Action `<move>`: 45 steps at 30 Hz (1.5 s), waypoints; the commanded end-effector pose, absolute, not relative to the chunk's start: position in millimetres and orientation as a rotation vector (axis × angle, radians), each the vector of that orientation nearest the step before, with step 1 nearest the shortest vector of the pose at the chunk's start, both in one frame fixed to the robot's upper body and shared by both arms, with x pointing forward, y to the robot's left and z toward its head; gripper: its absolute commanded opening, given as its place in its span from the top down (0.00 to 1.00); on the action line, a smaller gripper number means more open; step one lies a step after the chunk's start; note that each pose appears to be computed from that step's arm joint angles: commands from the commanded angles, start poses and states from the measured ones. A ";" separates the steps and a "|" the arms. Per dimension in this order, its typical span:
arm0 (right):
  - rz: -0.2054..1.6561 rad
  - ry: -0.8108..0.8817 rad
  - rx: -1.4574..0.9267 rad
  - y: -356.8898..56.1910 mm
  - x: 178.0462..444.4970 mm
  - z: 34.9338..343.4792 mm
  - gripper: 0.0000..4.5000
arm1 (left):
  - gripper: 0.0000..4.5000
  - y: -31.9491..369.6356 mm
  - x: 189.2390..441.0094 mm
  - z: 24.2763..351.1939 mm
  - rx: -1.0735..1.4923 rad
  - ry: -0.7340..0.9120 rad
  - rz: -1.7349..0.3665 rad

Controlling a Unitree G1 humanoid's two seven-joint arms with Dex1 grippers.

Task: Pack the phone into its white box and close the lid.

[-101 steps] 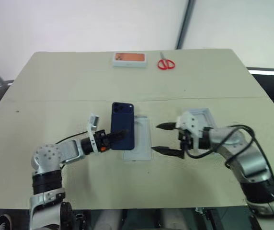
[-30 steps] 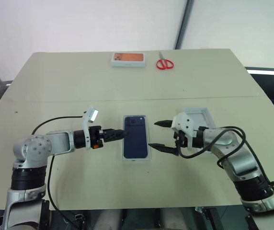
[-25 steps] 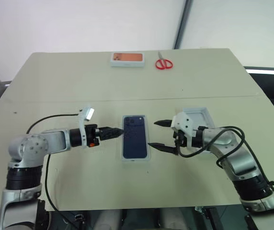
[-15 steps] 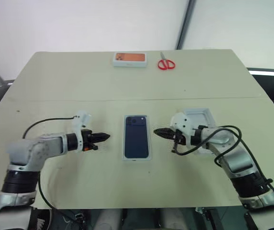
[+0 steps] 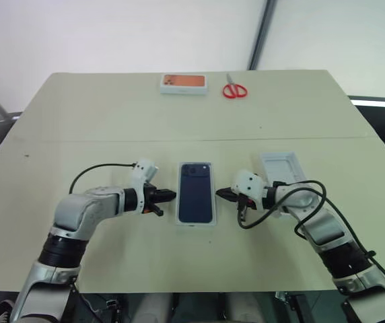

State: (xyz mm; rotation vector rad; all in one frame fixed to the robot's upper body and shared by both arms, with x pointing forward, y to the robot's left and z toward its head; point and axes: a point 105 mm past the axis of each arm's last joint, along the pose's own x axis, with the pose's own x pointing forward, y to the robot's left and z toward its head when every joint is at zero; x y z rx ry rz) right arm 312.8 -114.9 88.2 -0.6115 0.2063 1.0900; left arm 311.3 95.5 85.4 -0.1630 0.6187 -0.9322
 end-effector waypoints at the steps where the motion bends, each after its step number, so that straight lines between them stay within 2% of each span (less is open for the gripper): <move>1: 1.079 0.162 -0.616 -126.1 308.0 107.4 0.99 | 1.00 58.7 299.4 85.8 -0.164 0.634 -1.079; 13: 0.964 0.283 -0.646 -187.4 286.8 104.5 0.99 | 1.00 4.9 306.3 92.7 -0.152 0.586 -1.217; 15: 0.962 0.289 -0.646 -189.2 283.7 103.1 0.99 | 1.00 2.1 310.9 92.5 -0.162 0.579 -1.205; 24: 0.933 0.275 -0.655 -190.5 287.2 105.0 0.99 | 1.00 -12.7 294.4 91.8 -0.155 0.581 -1.299; 32: 0.959 0.274 -0.646 -184.8 290.1 107.2 0.99 | 1.00 -6.4 301.8 90.2 -0.122 0.569 -1.259; 36: 0.965 0.282 -0.645 -187.6 286.5 114.0 0.99 | 1.00 9.5 310.1 94.8 -0.113 0.543 -1.222; 40: 0.926 0.243 -0.688 -190.9 294.6 130.9 0.99 | 1.00 26.5 317.8 101.3 -0.099 0.516 -1.203; 45: 0.901 0.237 -0.711 -192.7 307.8 136.7 0.99 | 1.00 34.1 326.2 110.3 -0.102 0.493 -1.194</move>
